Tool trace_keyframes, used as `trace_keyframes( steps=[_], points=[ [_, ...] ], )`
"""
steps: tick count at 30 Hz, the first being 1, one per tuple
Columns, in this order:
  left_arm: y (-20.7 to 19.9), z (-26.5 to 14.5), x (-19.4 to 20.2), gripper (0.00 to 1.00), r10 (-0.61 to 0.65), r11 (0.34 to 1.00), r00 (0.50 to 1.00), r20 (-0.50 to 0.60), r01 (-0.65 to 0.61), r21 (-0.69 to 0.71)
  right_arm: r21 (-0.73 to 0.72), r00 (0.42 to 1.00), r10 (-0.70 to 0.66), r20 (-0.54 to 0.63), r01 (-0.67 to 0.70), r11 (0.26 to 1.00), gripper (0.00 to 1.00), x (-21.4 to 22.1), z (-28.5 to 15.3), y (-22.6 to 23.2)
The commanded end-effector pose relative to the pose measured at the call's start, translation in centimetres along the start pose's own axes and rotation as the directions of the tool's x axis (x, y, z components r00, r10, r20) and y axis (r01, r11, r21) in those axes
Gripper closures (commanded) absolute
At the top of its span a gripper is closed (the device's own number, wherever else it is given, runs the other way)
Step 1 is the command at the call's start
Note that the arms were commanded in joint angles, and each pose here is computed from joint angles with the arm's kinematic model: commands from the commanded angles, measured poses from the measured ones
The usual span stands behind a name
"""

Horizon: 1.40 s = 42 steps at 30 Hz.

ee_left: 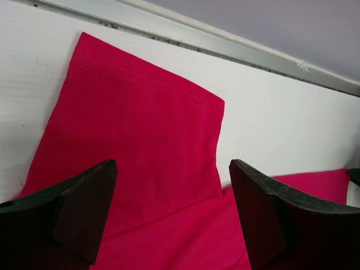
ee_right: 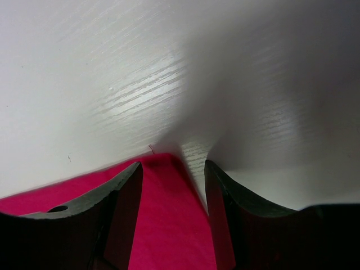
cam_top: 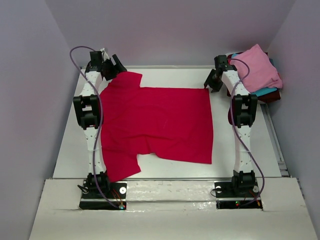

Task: Fold and stack the t-shirts
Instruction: Flatten the tshirt out

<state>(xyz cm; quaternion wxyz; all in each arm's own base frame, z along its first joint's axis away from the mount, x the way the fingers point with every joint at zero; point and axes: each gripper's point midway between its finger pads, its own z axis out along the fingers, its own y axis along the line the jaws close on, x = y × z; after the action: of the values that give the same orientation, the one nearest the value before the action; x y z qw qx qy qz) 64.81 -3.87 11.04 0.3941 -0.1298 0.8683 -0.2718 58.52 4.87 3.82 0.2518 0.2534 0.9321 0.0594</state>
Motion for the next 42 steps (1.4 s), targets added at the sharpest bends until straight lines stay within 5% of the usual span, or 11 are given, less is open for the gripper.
trace_keyframes(
  steps=[1, 13, 42],
  points=[
    [-0.4, -0.7, -2.8, 0.07, -0.007, 1.0, 0.997, 0.072, 0.006, 0.012, -0.007, 1.0, -0.006, -0.014, 0.006, 1.0, 0.46, 0.0, 0.1, -0.3],
    [3.0, -1.2, -5.3, 0.07, -0.018, 0.993, 0.986, 0.164, 0.037, -0.114, -0.021, 1.0, -0.018, -0.022, 0.018, 1.0, 0.46, 0.1, -0.5, -0.1],
    [5.8, 2.1, -2.9, 0.07, -0.125, 0.989, 0.983, 0.131, 0.135, -0.068, -0.021, 0.999, -0.02, -0.03, 0.019, 1.0, 0.46, 0.0, -1.2, 0.0]
  ],
)
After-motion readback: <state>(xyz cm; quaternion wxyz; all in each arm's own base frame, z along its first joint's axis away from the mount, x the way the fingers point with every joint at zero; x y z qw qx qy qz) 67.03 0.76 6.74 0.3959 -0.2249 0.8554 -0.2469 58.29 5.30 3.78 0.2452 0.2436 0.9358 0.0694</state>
